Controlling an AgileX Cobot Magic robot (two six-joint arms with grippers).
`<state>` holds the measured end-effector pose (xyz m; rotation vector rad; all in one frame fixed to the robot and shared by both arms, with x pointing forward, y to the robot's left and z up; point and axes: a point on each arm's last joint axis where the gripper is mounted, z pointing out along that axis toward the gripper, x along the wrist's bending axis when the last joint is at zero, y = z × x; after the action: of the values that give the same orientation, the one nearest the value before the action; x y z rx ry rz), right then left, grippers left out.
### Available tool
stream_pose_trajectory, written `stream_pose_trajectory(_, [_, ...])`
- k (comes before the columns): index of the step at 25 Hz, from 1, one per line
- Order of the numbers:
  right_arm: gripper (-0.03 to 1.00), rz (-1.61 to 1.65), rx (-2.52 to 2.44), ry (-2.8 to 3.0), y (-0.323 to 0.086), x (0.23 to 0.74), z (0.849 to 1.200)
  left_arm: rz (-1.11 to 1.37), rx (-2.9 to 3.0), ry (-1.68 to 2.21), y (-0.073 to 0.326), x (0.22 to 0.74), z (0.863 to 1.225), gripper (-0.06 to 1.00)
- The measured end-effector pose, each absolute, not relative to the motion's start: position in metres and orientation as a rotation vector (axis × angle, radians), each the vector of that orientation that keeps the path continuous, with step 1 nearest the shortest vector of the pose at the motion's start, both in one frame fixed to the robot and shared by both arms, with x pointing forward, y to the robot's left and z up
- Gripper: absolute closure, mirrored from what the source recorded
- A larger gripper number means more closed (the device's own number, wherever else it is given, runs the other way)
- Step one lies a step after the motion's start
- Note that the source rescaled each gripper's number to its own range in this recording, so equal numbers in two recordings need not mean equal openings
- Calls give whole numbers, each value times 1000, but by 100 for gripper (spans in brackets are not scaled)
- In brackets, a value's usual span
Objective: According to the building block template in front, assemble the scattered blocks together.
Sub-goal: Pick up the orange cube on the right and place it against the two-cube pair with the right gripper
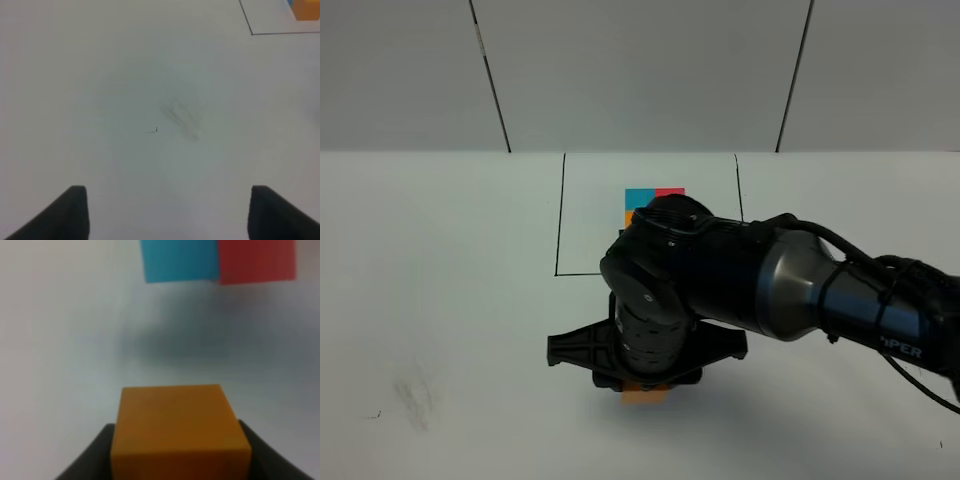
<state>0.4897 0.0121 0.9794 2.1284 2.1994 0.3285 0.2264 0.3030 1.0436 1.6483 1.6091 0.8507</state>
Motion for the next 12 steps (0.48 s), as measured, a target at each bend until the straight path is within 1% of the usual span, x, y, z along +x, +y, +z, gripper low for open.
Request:
stream_pose_trajectory(4, [68,385,2077,2294,22,492,971,851,1648,1609,303,226,1044,49])
stream_pose_trajectory(12, [68,347,2036,2322,25,495,955,851,1648,1609,303,226,1044,49])
